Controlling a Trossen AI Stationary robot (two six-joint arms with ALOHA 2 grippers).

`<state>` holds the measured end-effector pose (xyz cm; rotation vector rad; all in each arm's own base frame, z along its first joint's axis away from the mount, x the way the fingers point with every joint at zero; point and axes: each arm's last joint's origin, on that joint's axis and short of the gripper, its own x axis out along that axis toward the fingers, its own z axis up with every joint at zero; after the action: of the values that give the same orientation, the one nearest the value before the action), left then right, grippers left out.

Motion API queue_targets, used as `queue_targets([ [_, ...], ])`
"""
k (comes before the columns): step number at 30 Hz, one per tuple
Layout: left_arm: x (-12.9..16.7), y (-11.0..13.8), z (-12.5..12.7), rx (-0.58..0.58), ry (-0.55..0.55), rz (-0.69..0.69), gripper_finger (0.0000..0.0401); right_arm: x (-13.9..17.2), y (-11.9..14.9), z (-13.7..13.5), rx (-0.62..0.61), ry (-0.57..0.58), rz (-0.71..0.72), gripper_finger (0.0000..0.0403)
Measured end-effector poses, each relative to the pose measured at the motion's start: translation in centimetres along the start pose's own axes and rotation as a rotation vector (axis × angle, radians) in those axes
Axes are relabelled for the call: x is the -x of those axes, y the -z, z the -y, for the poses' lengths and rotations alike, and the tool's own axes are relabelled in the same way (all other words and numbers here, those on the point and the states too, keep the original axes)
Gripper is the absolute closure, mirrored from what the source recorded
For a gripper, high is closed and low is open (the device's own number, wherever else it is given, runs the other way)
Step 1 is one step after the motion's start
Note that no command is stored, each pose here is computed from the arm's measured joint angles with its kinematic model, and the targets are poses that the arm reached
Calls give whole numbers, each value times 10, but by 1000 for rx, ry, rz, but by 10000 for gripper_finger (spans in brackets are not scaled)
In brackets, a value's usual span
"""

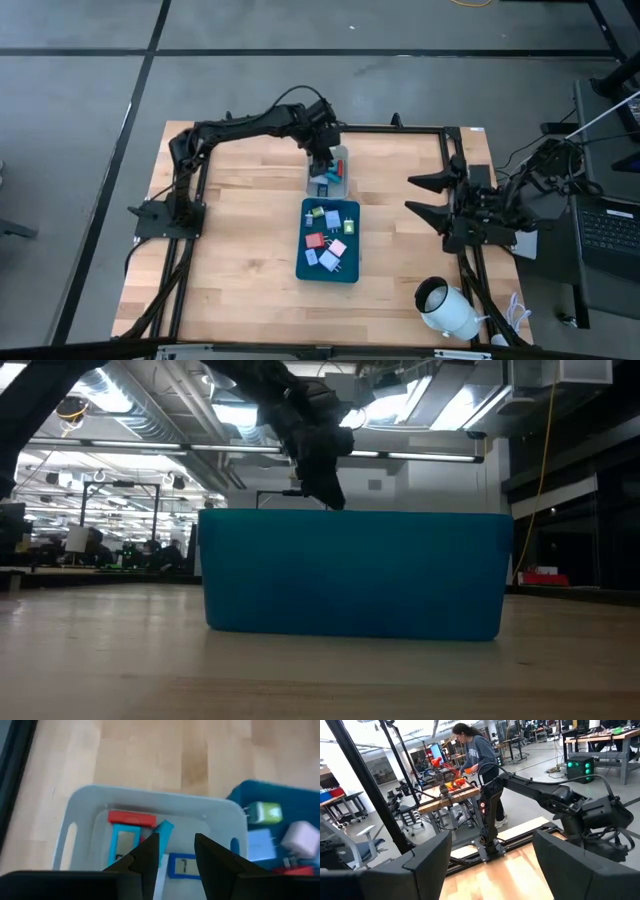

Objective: Pick & Place Office items
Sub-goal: Return to Home Position

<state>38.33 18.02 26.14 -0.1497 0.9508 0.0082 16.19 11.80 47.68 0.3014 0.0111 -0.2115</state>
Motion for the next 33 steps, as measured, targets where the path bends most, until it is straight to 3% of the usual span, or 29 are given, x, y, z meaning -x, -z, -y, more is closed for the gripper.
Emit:
queue_targets([
  [4, 3, 1, -5, 53, 111, 33, 271, 5, -5, 5, -5, -4, 12, 119],
  [9, 9, 11, 3, 160, 277, -49, 260, 13, -14, 15, -12, -11, 33, 119],
  [11, 8, 12, 14, 192, 365, -77, 258, 16, -17, 18, -2, -14, 39, 119],
  [14, 6, 3, 49, 148, 391, -79, 256, 20, -21, 22, 16, -29, 44, 119],
  [18, 16, -17, 105, 83, 281, 104, 259, 24, -25, 26, 25, -63, 46, 119],
  [24, 54, -36, 187, 106, 48, 552, 265, 31, -28, 33, 52, -113, 36, 119],
  [27, 70, -25, 215, 67, -65, 646, 270, 34, -29, 35, 67, -147, 29, 119],
  [30, 79, 1, 224, 49, -194, 631, 280, 38, -32, 39, 68, -181, 26, 119],
  [33, 89, 32, 218, 48, -187, 646, 295, 41, -34, 43, 63, -194, 28, 119],
])
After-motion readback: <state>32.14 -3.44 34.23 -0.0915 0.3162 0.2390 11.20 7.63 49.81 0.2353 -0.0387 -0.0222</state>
